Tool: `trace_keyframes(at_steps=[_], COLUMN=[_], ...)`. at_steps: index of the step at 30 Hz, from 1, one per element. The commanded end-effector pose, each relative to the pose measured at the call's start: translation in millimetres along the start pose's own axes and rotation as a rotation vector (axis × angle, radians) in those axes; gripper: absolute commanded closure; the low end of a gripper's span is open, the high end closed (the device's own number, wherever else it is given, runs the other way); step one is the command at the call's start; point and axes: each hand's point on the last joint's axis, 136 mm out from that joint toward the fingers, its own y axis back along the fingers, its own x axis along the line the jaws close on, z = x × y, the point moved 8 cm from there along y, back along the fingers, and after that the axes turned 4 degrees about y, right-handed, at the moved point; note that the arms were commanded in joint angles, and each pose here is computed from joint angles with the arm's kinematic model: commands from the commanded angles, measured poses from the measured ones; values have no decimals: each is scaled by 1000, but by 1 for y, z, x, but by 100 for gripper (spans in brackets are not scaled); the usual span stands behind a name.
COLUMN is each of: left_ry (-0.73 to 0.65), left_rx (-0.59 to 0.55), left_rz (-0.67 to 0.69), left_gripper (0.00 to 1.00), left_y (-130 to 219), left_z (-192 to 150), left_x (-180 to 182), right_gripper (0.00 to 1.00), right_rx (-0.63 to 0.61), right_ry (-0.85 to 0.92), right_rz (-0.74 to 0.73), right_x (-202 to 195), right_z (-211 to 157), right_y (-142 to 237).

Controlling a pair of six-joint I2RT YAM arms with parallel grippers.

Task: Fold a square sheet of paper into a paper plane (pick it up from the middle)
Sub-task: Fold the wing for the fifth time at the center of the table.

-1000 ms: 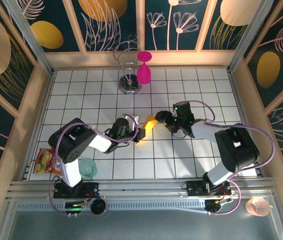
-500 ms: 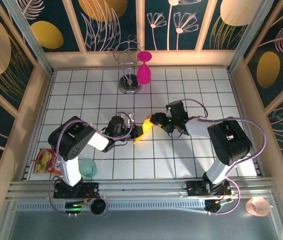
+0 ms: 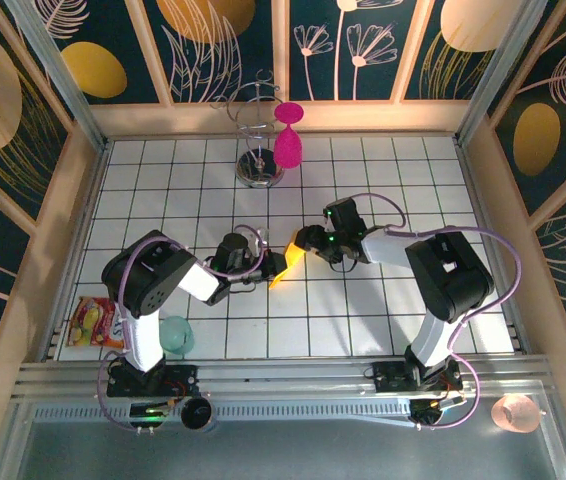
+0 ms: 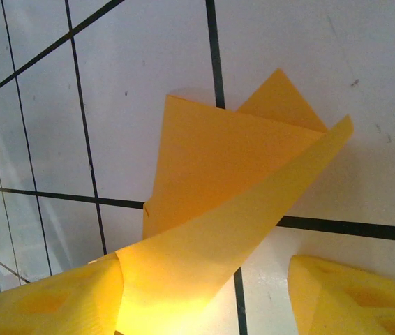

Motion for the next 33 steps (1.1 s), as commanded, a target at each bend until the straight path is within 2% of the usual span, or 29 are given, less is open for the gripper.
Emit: trace_keyframes(at_steps=[1, 9, 19, 24, 33], left_ry=[20, 67, 82, 80, 55], left_rx=[-11, -13, -21, -24, -36], left_rz=[-26, -30, -16, -8, 9], left_gripper=[94, 94, 90, 85, 72], left_y=[3, 3, 4, 6, 12], left_z=[1, 1, 0, -1, 0], left_x=[1, 6, 11, 11, 5], right_gripper=[38, 40, 42, 43, 44], right_rx=[18, 32, 79, 100, 126], right_ry=[20, 23, 28, 24, 14], right_rz=[-45, -40, -183, -247, -279], right_x=[-4, -9, -20, -25, -28], right_z=[-4, -9, -18, -20, -23], right_y=[-6, -10, -29, -37, -46])
